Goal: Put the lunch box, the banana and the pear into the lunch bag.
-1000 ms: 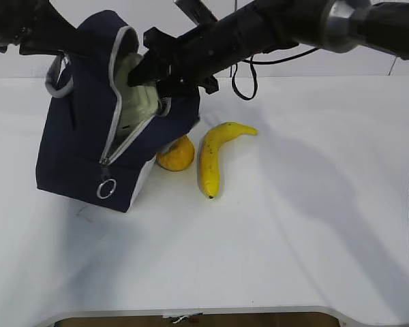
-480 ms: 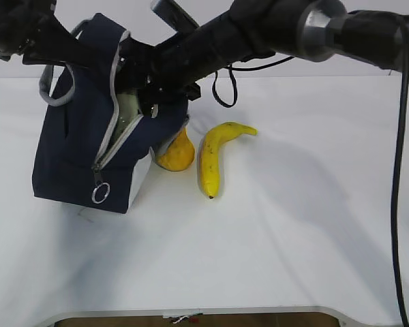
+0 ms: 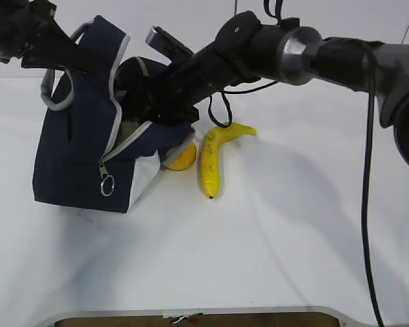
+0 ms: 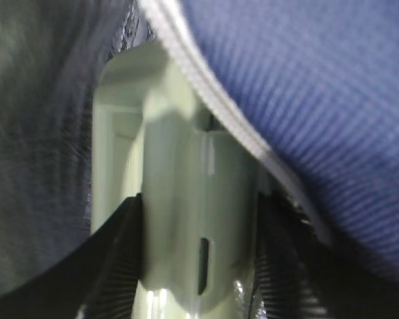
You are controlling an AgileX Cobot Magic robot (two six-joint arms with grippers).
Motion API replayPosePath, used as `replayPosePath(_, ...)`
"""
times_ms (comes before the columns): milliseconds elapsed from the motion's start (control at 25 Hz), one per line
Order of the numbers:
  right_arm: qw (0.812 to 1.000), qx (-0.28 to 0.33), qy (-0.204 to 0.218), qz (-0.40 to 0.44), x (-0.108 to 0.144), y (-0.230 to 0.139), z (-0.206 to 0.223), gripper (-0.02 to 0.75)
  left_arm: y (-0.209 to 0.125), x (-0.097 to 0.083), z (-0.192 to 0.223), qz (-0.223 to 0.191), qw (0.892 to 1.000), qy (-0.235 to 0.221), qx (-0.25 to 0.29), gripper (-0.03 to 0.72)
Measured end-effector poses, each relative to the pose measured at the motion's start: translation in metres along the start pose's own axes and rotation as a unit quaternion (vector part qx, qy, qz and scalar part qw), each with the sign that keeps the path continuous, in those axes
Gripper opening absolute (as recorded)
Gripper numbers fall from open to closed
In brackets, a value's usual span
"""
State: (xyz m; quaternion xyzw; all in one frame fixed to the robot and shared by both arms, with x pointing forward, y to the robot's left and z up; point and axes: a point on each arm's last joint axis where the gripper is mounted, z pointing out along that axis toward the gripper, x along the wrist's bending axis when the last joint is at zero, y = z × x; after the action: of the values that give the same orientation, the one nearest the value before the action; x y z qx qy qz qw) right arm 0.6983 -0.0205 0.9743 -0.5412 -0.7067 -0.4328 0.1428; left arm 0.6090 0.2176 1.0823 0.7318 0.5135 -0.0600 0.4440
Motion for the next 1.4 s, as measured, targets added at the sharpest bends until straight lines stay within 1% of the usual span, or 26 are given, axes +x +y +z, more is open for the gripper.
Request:
replayPosePath(160, 1.000, 0.002, -0.002, 0.003, -0.003, -0.002, 0.004, 0.387, -0.004, 0.003, 0.000, 0.015, 0.999, 0.018, 0.023, 0.009)
replayPosePath(360, 1.000, 0.003, -0.011, -0.002, -0.005, -0.002, 0.004, 0.387, -0.012, 0.012, -0.001, 0.014, 0.995, 0.066, 0.069, 0.009)
replayPosePath(480, 1.000, 0.005, -0.017, -0.009, -0.005, -0.003, 0.005, 0.387, -0.014, 0.014, -0.002, 0.013, 0.994, 0.079, 0.078, 0.009)
replayPosePath(880, 0.999, 0.008, -0.030, -0.008, -0.007, -0.003, 0.005, 0.396, -0.014, 0.015, -0.002, 0.010, 0.993, 0.083, 0.080, 0.009)
replayPosePath(1040, 0.999, 0.008, -0.033, 0.003, -0.007, -0.003, 0.005, 0.441, -0.014, 0.015, -0.002, 0.010, 0.993, 0.083, 0.080, 0.009)
replayPosePath(1160, 0.999, 0.008, -0.031, 0.003, -0.005, -0.002, 0.004, 0.496, -0.014, 0.015, -0.002, 0.010, 0.993, 0.084, 0.080, 0.009)
replayPosePath(1240, 1.000, 0.011, -0.029, 0.002, -0.004, -0.002, 0.003, 0.518, -0.014, 0.015, -0.002, 0.010, 0.993, 0.084, 0.080, 0.009)
replayPosePath(1320, 0.999, 0.017, -0.031, -0.004, -0.003, -0.002, 0.002, 0.528, -0.014, 0.015, -0.002, 0.011, 0.993, 0.084, 0.081, 0.009)
replayPosePath(1360, 0.999, 0.021, -0.031, -0.009, -0.002, -0.001, 0.001, 0.531, -0.014, 0.015, -0.002, 0.011, 0.993, 0.084, 0.081, 0.029)
replayPosePath(1400, 0.999, 0.026, -0.032, -0.016, 0.000, -0.001, -0.001, 0.533, -0.014, 0.015, -0.002, 0.011, 0.993, 0.084, 0.081, 0.015)
